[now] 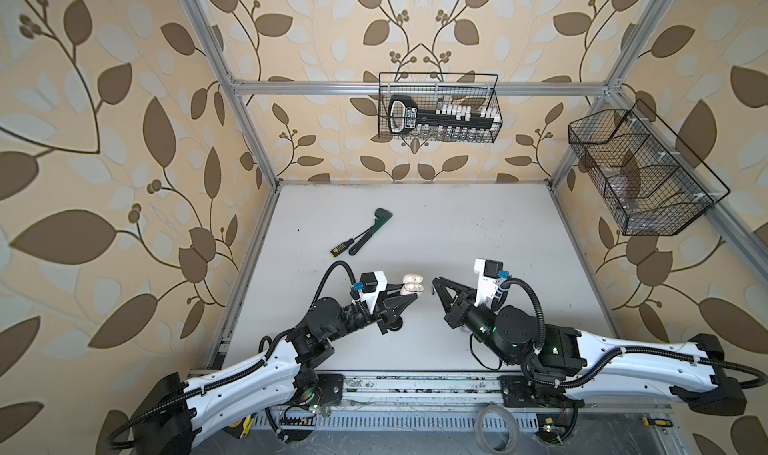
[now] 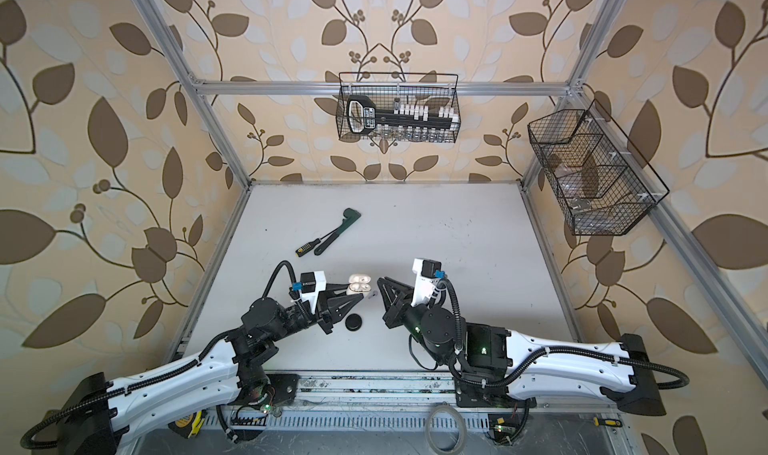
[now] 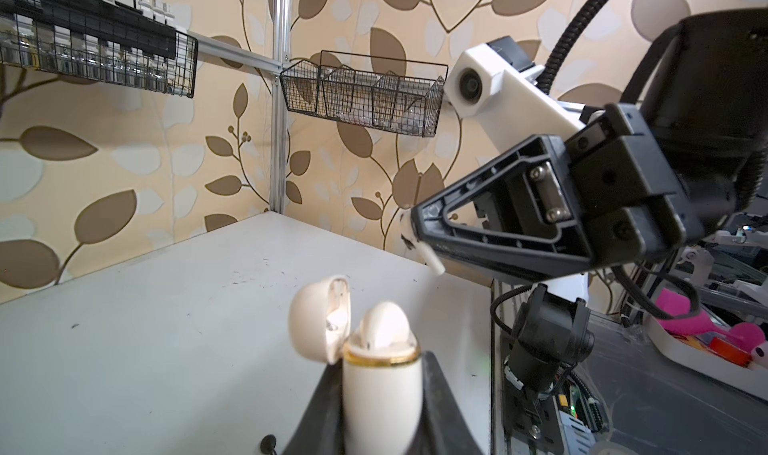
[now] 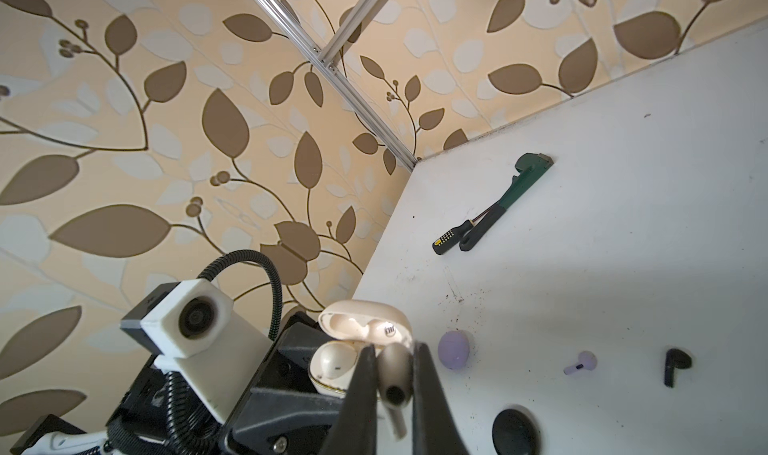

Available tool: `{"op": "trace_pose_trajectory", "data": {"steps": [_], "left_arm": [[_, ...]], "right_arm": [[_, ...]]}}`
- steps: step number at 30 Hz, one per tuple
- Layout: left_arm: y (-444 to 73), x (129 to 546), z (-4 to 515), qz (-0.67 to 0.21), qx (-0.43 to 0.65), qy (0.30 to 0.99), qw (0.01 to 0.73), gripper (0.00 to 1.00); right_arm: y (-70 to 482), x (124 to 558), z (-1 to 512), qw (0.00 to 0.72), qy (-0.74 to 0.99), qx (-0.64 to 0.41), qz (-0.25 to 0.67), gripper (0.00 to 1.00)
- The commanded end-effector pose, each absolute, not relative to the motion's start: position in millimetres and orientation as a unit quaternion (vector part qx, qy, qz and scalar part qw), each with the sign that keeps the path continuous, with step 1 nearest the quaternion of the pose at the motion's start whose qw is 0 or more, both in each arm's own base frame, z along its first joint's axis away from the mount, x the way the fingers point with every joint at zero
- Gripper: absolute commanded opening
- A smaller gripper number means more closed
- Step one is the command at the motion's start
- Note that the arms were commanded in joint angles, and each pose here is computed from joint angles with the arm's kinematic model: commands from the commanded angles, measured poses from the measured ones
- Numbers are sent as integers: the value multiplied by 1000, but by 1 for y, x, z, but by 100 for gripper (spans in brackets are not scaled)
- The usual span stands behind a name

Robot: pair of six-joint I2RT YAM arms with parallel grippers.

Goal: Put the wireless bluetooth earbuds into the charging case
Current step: 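Carry the cream earbud with the right gripper toward the case in the left gripper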

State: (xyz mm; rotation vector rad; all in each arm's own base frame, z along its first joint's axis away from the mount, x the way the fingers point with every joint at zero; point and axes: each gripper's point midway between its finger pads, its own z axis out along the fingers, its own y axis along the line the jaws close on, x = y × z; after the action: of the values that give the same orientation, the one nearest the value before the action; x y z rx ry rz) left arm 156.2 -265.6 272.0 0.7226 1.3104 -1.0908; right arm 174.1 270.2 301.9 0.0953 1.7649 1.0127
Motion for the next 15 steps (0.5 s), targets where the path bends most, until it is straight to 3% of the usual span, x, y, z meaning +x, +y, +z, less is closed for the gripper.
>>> {"op": "trace_pose_trajectory", "data": {"steps": [1,15], "left_arm": [[-262,147,317,-499,300,509,634,0],[-257,142,325,-516,288,492,640,0]], "right_arm": [[273,174,331,548,710,48,440,5],[295,178,339,570,685,47,451,3]]}}
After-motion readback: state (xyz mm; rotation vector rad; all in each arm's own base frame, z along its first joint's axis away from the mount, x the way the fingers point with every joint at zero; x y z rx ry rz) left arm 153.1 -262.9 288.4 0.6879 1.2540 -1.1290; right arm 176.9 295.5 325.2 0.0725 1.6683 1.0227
